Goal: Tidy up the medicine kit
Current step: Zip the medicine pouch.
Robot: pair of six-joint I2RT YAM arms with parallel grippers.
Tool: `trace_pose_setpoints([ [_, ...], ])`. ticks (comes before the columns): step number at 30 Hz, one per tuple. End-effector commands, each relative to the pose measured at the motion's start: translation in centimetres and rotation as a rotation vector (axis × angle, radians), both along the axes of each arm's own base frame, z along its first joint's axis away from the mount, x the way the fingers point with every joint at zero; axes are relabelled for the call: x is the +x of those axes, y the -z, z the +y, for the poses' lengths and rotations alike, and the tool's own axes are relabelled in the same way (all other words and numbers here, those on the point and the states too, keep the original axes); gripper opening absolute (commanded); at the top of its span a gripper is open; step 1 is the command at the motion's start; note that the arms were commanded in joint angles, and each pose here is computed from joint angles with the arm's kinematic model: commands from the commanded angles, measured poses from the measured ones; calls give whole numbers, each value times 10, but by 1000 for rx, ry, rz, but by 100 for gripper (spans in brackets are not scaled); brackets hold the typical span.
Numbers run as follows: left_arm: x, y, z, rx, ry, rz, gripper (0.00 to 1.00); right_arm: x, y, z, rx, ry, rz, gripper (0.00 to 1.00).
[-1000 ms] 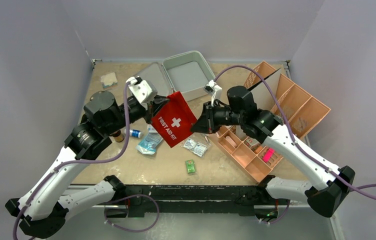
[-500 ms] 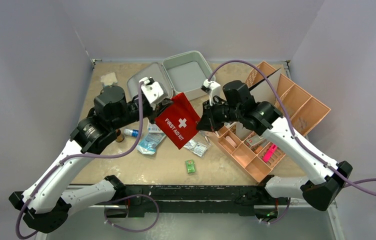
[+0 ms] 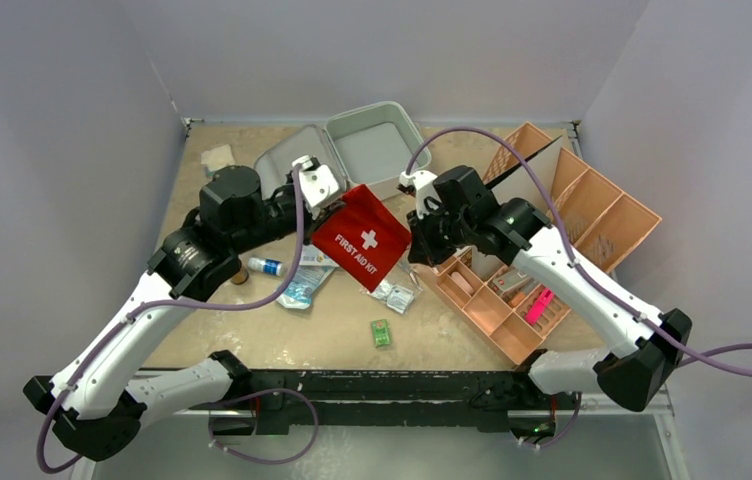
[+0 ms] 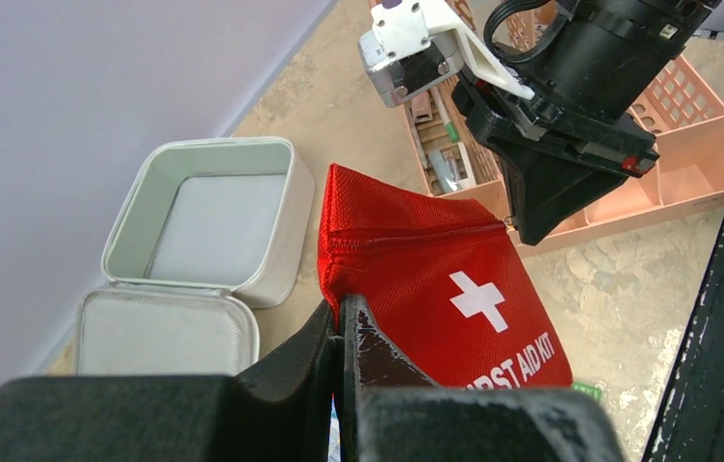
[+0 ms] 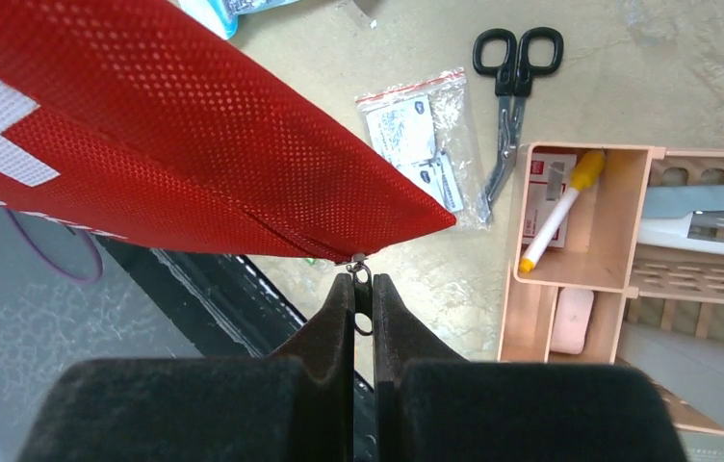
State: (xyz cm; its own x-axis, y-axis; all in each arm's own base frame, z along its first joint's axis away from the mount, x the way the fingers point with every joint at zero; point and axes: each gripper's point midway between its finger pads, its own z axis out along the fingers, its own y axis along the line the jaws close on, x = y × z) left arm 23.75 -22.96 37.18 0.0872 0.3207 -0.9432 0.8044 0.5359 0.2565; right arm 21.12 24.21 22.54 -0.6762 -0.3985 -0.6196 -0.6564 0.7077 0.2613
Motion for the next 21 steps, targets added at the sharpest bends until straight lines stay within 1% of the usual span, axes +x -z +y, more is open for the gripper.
trace_pose_setpoints([
  [1, 9, -41, 6, -78, -39, -107, 0, -6, 22, -22, -118, 1, 23, 0],
  [8, 1, -86, 22, -295, -86, -33, 0, 2, 33, -14, -53, 53, -5, 0],
  [10, -4, -93, 22, -331, -67, -17, 0, 4, 30, -10, -17, 59, -23, 0],
  [13, -17, -88, 13, -357, 1, 49, 0, 4, 12, -4, 57, 60, -69, 0],
  [16, -30, -76, 9, -359, 51, 92, 0, 1, -20, -3, 167, 68, -141, 0],
  [17, -32, -72, 10, -358, 53, 100, 0, -5, -35, -4, 211, 59, -169, 2],
  [18, -34, -68, 10, -358, 53, 105, 0, -10, -45, -4, 243, 42, -182, 7],
  [20, -38, -57, 11, -344, 57, 125, 0, -24, -63, -3, 296, -6, -196, 28],
  [21, -40, -52, 11, -334, 67, 135, 0, -30, -70, -4, 313, -27, -199, 37],
])
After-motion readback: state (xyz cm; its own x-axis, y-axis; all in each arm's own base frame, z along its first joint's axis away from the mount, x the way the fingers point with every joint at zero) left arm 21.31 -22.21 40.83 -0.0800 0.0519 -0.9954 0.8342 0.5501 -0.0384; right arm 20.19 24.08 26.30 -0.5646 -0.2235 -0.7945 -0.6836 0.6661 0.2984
